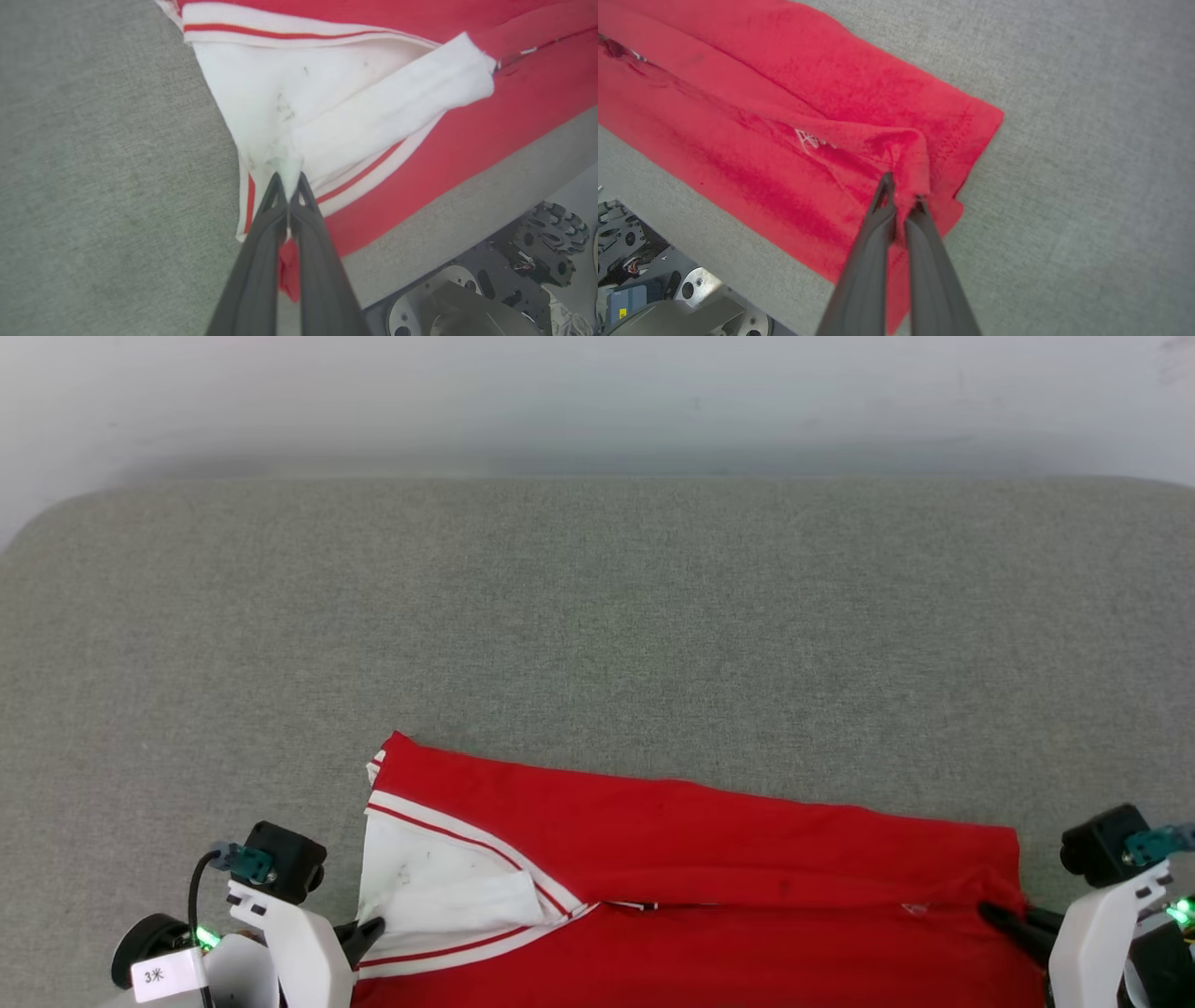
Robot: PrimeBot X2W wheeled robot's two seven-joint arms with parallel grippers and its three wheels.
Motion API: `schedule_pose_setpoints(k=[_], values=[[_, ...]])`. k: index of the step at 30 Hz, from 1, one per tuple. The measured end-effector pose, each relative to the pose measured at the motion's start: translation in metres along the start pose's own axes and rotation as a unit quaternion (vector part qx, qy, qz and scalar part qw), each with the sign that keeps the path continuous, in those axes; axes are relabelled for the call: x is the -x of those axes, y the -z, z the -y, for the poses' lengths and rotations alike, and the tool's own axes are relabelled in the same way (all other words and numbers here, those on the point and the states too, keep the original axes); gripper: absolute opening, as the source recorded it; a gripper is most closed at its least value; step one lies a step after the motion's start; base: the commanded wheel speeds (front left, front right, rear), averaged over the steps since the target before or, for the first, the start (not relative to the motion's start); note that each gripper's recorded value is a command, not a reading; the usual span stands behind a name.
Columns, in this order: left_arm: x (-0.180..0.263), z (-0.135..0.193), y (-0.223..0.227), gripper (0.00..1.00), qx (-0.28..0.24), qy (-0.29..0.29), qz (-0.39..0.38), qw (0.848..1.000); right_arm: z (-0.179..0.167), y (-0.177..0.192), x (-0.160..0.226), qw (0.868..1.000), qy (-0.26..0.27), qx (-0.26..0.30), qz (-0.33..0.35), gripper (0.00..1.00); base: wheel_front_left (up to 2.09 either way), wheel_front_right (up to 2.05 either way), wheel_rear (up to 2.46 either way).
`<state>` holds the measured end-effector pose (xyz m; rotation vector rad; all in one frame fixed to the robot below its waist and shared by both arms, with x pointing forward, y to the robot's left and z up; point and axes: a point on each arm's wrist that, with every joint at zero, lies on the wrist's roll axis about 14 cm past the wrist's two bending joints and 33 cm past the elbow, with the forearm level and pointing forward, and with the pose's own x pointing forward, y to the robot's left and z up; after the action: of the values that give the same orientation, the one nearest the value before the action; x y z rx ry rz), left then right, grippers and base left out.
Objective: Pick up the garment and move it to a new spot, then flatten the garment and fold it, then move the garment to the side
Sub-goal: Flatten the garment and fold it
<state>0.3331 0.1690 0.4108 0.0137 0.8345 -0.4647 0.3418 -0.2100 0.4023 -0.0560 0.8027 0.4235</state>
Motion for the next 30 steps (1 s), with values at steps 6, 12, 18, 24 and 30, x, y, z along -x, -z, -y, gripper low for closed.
schedule_pose_setpoints(k=[6,12,18,24,30], values=[[-0.021,-0.002,0.025,0.00,0.038,0.005,-0.029,0.999,0.000,0.027,-0.014,0.999,0.005,-0.025,-0.040,0.00,0.00,0.00,0.00],[-0.022,-0.006,0.018,1.00,0.038,-0.009,-0.002,0.999,0.000,0.016,-0.015,0.999,0.013,-0.042,0.001,1.00,0.00,0.00,0.00],[-0.003,-0.015,-0.022,1.00,0.040,-0.044,0.104,0.993,0.005,-0.017,0.005,0.995,0.027,-0.047,0.080,1.00,0.00,0.00,0.00],[0.028,-0.031,-0.065,1.00,0.020,-0.109,0.233,0.966,0.014,-0.052,0.030,0.988,0.047,-0.030,0.141,1.00,0.00,0.00,0.00],[0.052,-0.042,-0.093,1.00,0.005,-0.169,0.319,0.933,0.028,-0.062,0.044,0.989,0.072,-0.023,0.131,1.00,0.00,0.00,0.00]])
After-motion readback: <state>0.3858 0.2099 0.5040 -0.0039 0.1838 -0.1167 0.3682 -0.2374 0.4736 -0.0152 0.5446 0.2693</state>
